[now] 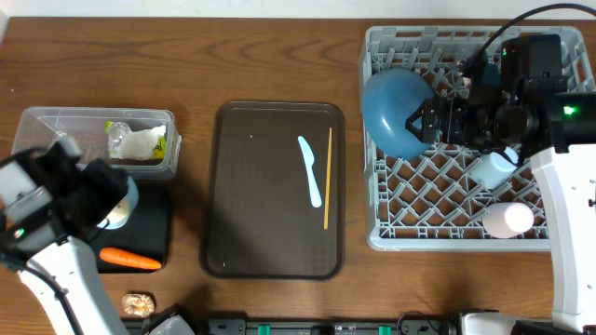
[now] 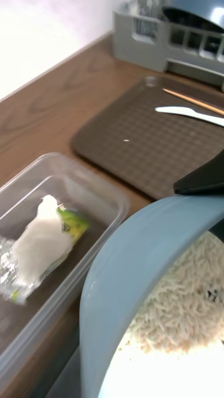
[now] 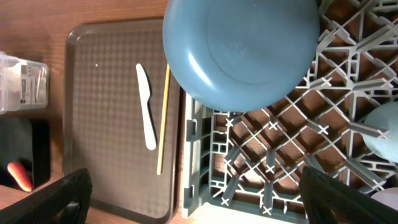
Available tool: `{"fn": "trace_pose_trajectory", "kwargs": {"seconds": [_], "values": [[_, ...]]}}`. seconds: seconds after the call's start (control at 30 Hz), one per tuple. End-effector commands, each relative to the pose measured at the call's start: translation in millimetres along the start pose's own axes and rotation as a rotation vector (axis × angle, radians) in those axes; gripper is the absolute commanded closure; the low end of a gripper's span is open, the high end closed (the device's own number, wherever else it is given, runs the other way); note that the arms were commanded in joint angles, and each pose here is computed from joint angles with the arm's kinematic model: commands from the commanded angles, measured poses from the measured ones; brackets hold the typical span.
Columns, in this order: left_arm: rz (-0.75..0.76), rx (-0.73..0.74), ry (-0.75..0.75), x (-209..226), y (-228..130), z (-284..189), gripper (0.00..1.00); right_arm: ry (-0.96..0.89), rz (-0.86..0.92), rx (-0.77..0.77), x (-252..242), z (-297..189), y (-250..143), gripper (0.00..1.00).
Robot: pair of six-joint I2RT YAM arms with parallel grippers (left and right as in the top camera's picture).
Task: Sort waste into correct bins and load items into the dishwasher rack
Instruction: 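Carry the rice bowl over the black tray with the left gripper, then tip the bowl to pour the rice onto the black tray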
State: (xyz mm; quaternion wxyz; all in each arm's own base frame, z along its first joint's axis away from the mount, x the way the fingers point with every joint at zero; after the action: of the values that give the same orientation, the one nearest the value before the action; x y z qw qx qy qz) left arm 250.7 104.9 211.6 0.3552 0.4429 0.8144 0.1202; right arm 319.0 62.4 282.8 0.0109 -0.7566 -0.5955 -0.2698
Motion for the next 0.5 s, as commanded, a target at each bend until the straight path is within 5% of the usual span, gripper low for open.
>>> {"fn": "trace_pose_trajectory", "kwargs": {"seconds": [0.0,0.47], "values": [[0.005,-0.030,-0.138,9.0,-4.4,1.4,0.94,-0.005,-0.015,0.017,0.8,4.6,-2.5,0.01],[-0.100,-0.374,-0.336,85.0,-19.5,5.7,0.94,-0.008,-0.011,0.024,-0.4,4.4,-3.9,0.01]]}}
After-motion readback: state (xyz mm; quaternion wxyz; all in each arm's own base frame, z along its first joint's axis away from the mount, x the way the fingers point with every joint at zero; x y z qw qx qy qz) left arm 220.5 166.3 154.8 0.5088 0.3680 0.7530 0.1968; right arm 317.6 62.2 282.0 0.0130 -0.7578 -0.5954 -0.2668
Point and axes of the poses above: each gripper's point midway between its finger pads, its own z axis out along the fingers, its own x axis along the line the jaws close on, y = z × x, the point moved 3 cm from there along -z, back along the fingers, and after that the axes turned 11 degrees about z, right-handed, at the moved point
